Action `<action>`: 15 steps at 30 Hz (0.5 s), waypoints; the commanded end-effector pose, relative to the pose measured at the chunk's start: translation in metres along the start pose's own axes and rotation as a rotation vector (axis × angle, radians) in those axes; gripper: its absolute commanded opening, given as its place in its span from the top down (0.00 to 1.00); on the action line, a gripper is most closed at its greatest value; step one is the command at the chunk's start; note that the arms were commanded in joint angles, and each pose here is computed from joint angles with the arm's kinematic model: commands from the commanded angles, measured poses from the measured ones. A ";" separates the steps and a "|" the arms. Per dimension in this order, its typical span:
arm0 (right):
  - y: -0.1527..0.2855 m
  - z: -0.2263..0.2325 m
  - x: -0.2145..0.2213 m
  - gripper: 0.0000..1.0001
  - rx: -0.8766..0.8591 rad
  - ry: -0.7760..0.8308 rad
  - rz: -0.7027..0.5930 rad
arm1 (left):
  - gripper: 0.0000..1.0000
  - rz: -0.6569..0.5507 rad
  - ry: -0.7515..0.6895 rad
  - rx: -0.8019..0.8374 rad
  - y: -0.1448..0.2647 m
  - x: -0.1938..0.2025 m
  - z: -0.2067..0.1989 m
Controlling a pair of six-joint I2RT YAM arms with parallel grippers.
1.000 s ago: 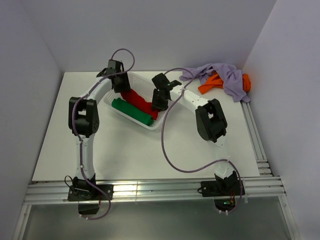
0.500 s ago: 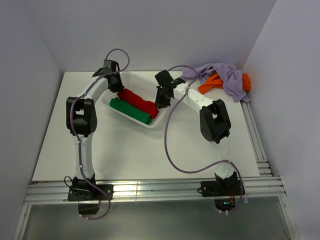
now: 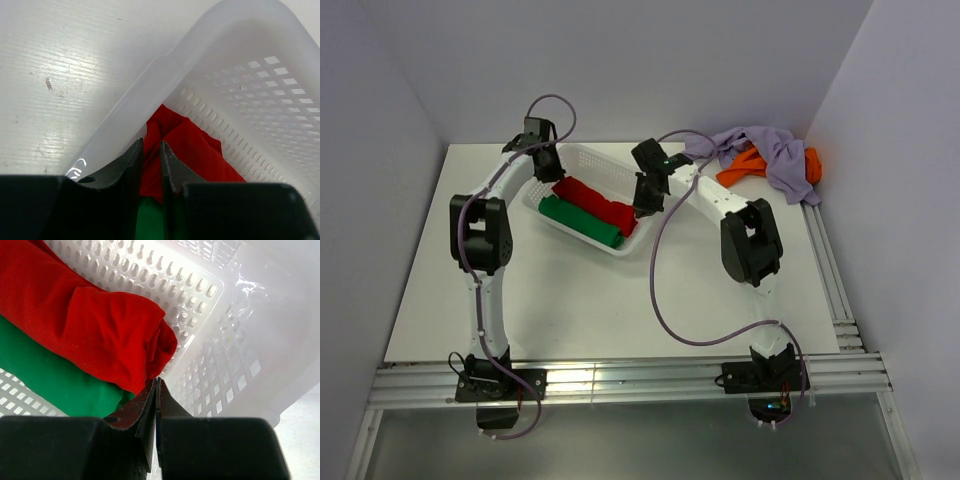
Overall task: Roll the t-shirts
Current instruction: Place the rolled tshirt into the container
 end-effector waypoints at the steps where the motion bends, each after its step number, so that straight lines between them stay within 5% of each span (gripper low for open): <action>1: 0.023 0.002 -0.010 0.93 -0.004 0.005 -0.037 | 0.75 -0.128 0.017 -0.045 0.039 -0.033 0.008; 10: 0.070 0.017 -0.024 0.91 -0.101 -0.008 -0.106 | 0.69 -0.214 0.034 0.053 0.076 -0.054 -0.004; 15: 0.114 0.023 -0.037 0.77 -0.149 -0.039 -0.153 | 0.66 -0.278 0.043 0.139 0.119 -0.068 -0.017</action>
Point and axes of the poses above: each gripper's point midway between its finger pads, its own y axis back along the fingers, its own z axis along the line the jaws close on, x = y × z, the point moved 9 cm from there along y, back along the fingers, and after that the axes turned 10 degrees about -y, right-handed, at the moved point
